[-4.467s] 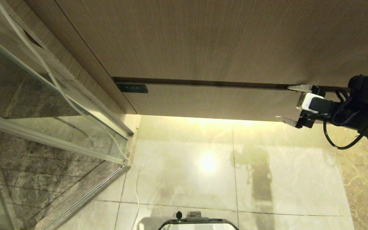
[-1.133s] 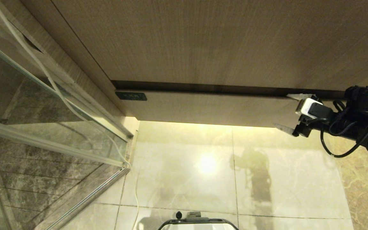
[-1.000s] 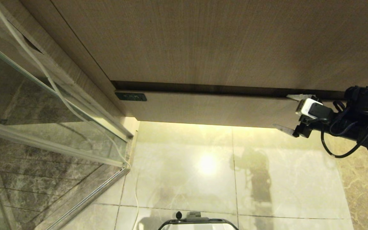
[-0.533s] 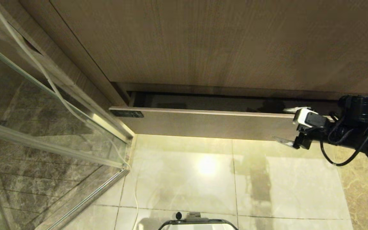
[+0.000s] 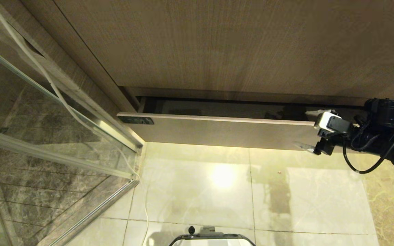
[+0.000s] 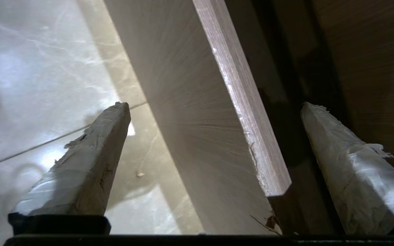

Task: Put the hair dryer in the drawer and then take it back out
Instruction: Pull open the drawer

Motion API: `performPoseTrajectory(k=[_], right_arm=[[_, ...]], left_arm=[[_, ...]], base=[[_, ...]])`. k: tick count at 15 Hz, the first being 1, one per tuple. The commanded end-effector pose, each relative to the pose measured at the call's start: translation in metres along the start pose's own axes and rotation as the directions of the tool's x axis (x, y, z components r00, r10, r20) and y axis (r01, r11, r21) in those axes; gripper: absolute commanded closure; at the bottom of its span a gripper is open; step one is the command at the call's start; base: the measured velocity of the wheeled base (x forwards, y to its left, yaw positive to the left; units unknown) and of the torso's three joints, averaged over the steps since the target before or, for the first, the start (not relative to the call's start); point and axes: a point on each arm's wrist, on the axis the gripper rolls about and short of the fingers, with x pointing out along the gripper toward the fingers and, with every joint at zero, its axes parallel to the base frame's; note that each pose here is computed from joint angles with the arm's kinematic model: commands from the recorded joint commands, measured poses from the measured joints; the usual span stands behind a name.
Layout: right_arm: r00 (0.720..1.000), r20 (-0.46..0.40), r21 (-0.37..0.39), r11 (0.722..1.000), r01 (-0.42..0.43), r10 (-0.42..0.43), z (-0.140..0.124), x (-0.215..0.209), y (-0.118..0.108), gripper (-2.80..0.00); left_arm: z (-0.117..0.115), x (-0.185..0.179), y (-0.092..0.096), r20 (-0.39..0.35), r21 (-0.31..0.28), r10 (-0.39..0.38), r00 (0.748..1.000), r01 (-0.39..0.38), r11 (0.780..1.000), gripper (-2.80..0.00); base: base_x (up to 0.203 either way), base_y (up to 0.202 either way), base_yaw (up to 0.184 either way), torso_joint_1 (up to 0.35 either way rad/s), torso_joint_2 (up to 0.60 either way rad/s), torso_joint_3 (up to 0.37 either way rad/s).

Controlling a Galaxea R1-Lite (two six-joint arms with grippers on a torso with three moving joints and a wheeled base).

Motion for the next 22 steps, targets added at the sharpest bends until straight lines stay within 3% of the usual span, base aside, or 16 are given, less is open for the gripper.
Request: performPoseTrajectory(k=[1, 10, 14, 22], right_arm=[[1.000, 0.010, -0.014, 1.000, 0.008, -0.007, 0.006, -0.005, -0.003, -2.80], [0.998, 0.032, -0.043, 0.998, 0.052, -0.050, 0.023, -0.023, -0.013, -2.80], [1.000, 0.019, -0.026, 0.999, 0.025, -0.025, 0.032, -0.035, -0.011, -2.80], [0.998, 0.031, 0.006, 0.998, 0.056, -0.056, 0.043, -0.046, -0.017, -2.80]], left_arm=[[0.000, 0.000, 0.000, 0.001, 0.000, 0.000, 1.000, 0.000, 1.000, 0.00], [0.000, 0.000, 0.000, -0.001, 0.000, 0.000, 1.000, 0.000, 1.000, 0.00], [0.000, 0.000, 0.000, -0.001, 0.000, 0.000, 1.000, 0.000, 1.000, 0.00], [0.000, 0.000, 0.000, -0.001, 0.000, 0.000, 1.000, 0.000, 1.000, 0.00]], base=[[0.000, 0.000, 0.000, 0.000, 0.00, 0.000], [0.000, 0.000, 0.000, 0.000, 0.00, 0.000], [0.000, 0.000, 0.000, 0.000, 0.00, 0.000], [0.000, 0.000, 0.000, 0.000, 0.00, 0.000]])
